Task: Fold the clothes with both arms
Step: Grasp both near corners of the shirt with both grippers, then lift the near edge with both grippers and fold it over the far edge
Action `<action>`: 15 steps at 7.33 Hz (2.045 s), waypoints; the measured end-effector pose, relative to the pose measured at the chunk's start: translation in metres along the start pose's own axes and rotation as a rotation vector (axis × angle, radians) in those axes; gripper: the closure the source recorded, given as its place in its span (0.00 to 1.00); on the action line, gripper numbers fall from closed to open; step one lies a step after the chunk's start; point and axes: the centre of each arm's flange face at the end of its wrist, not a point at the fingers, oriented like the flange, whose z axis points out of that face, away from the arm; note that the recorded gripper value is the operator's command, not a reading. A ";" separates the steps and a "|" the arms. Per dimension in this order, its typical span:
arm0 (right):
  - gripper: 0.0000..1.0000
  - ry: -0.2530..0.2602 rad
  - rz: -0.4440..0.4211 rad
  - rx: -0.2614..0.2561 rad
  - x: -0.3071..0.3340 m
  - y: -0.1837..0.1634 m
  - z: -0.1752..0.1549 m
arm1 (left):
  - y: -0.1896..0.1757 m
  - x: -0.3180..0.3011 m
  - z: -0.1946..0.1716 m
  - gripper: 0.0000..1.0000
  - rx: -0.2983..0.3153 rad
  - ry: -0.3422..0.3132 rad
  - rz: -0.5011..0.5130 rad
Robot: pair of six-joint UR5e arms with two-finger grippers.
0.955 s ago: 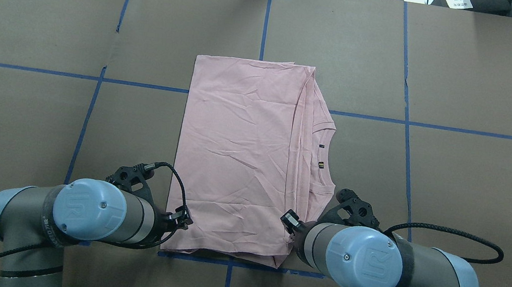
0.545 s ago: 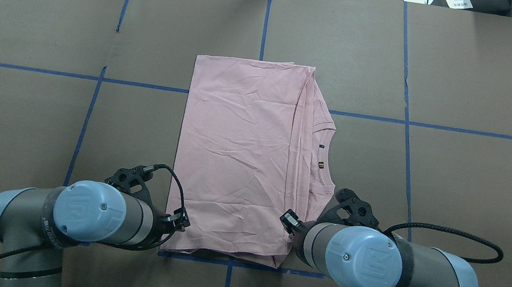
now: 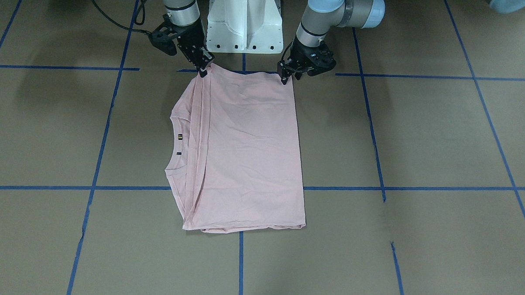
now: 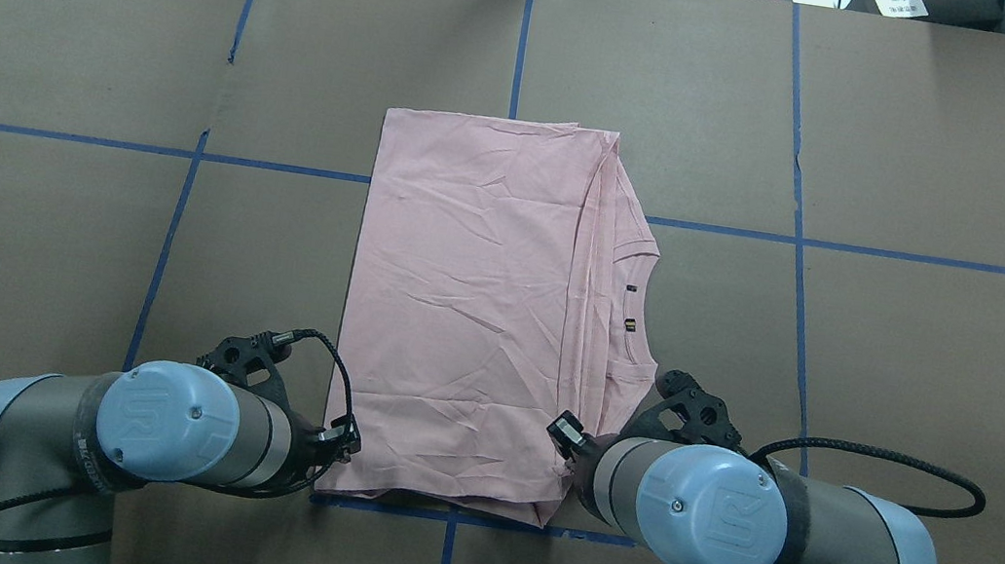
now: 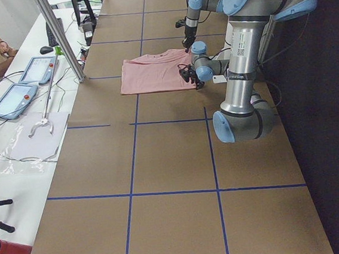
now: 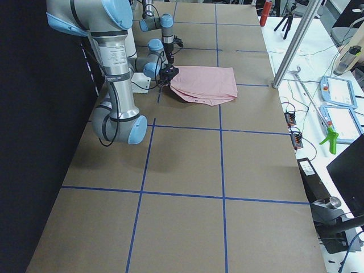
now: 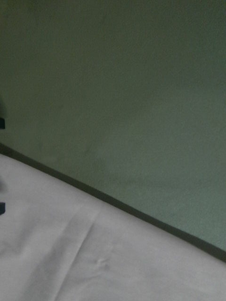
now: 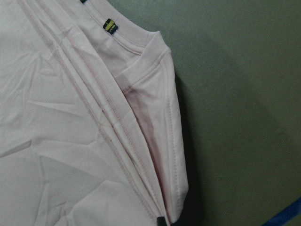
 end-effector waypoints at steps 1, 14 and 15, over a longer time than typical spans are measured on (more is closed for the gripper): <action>1.00 0.000 0.000 0.000 0.000 0.000 0.000 | 0.002 -0.001 0.001 0.89 -0.003 -0.003 0.002; 1.00 -0.111 0.077 0.054 -0.112 -0.118 -0.042 | -0.139 0.098 -0.122 1.00 0.229 0.108 0.074; 1.00 -0.097 0.098 0.071 -0.143 -0.142 -0.032 | -0.170 0.110 -0.105 1.00 0.266 0.113 0.082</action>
